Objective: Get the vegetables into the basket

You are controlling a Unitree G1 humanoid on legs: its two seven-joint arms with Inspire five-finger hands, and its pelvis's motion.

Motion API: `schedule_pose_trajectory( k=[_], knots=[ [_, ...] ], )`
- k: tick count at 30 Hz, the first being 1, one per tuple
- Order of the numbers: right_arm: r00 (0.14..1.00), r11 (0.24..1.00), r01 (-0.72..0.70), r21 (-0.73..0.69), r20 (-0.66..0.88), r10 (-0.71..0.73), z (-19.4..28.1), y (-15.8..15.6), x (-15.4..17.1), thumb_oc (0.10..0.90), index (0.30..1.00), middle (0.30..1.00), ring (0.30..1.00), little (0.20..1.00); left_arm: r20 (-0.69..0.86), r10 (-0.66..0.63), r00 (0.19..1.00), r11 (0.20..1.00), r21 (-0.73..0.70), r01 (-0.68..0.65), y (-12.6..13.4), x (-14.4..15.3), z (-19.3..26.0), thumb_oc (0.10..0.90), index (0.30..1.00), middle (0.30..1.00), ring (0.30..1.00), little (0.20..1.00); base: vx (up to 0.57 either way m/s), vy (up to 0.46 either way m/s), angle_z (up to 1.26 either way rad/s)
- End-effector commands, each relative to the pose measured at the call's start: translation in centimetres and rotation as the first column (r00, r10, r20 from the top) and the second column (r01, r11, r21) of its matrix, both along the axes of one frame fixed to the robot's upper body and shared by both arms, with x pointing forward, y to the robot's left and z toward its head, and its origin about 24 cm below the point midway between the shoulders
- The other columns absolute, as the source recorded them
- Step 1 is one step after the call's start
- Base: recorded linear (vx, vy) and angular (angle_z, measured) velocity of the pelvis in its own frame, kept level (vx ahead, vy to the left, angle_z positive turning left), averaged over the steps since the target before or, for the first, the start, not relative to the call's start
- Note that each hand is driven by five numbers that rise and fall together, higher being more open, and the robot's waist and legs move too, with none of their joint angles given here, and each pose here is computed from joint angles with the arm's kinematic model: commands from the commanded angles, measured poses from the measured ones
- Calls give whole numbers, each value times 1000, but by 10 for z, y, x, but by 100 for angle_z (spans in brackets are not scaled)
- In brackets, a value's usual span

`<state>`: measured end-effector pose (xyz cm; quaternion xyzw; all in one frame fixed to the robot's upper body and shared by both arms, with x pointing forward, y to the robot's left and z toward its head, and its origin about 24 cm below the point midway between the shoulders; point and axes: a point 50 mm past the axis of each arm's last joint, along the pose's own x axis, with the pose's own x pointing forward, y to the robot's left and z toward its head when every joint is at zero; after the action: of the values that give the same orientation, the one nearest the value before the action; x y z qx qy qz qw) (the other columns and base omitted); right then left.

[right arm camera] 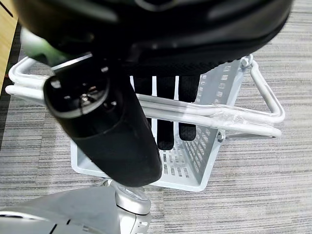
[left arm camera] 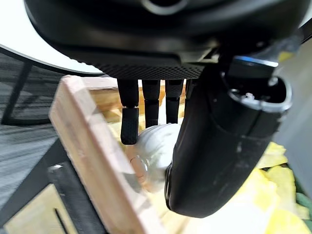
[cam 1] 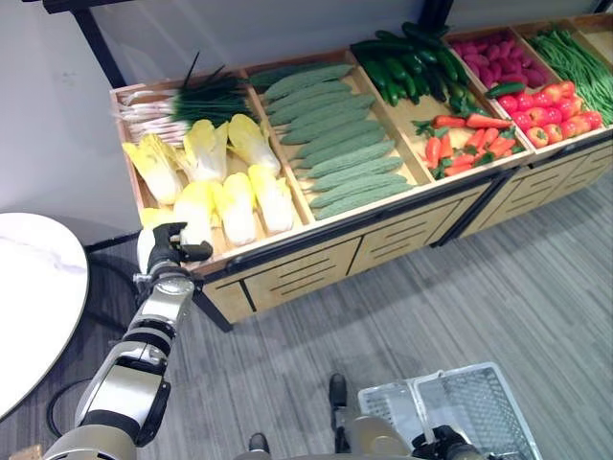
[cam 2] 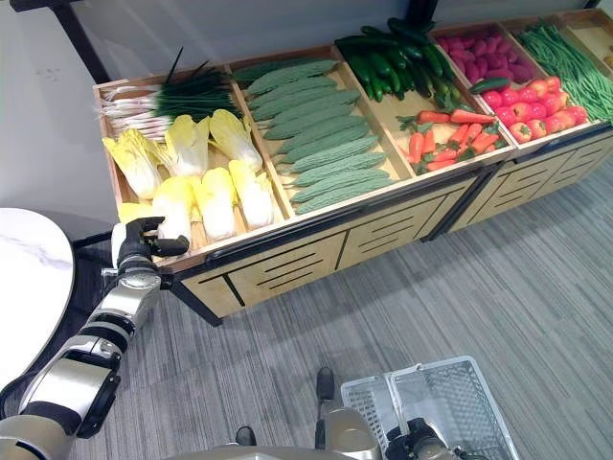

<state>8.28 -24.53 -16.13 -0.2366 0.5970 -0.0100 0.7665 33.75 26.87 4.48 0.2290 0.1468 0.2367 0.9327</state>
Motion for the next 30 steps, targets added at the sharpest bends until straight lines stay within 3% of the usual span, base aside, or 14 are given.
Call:
schedule_pose_trajectory(
  k=[1,14,23,30],
  knots=[
    [999,1000,-19,-3,-42,18,-2,-2,-9,400,300,300,300,300,290,-117,950,986,146,77,-13,28,77,400,300,300,300,300,4,-6,11],
    [996,999,42,11,-73,-41,-3,-4,-17,400,300,300,300,300,536,-262,802,964,190,187,-41,6,122,400,300,300,300,300,-1,0,5],
    [994,997,72,-4,-83,-72,0,-14,-19,400,300,300,300,300,606,-357,711,934,237,267,-50,-13,140,400,300,300,300,300,-10,1,8],
    [991,993,115,-41,-61,-117,6,-33,-14,400,300,300,300,300,642,-455,617,884,242,400,-64,-37,146,400,300,300,300,300,-16,2,8]
  ],
)
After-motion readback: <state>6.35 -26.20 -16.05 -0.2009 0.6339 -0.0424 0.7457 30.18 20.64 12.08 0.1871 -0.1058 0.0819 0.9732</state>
